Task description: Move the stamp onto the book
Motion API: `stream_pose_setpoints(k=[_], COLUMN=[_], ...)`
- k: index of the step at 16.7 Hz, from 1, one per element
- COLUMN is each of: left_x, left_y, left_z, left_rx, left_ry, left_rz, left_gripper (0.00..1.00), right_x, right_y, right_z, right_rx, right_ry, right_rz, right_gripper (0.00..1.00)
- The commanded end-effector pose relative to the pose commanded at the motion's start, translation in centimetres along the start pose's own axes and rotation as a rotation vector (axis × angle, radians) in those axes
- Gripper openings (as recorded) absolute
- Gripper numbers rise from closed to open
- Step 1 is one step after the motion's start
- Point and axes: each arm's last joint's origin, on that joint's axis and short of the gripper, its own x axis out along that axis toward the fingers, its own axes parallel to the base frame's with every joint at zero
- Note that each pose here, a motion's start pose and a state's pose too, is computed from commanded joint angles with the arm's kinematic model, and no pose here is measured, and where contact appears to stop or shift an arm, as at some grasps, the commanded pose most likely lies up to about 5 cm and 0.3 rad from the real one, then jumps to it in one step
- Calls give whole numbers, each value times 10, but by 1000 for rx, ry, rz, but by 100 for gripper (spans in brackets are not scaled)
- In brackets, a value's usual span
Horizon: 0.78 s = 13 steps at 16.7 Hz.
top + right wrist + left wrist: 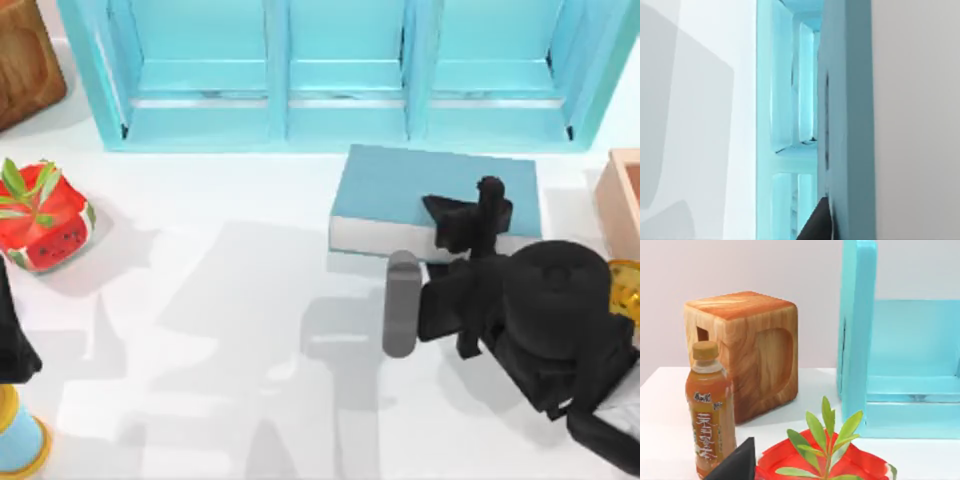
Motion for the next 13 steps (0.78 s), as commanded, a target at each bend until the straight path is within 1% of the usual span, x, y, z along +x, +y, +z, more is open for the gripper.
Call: stream_pose_setpoints(k=[5, 7, 13], left_x=[0, 0, 0], left_y=[0, 0, 0], left_z=[0, 0, 0], left_rx=[0, 0, 0], left_ry=[0, 0, 0], left_rz=[0, 0, 0], left_gripper=[100, 100, 100], right_x=[-2, -1, 4], right_y=[-1, 1, 20], right_z=[0, -1, -2], right_rx=[0, 1, -5], right_ry=[0, 4, 2], right_rz=[-6, 2, 6], right_gripper=[0, 0, 0])
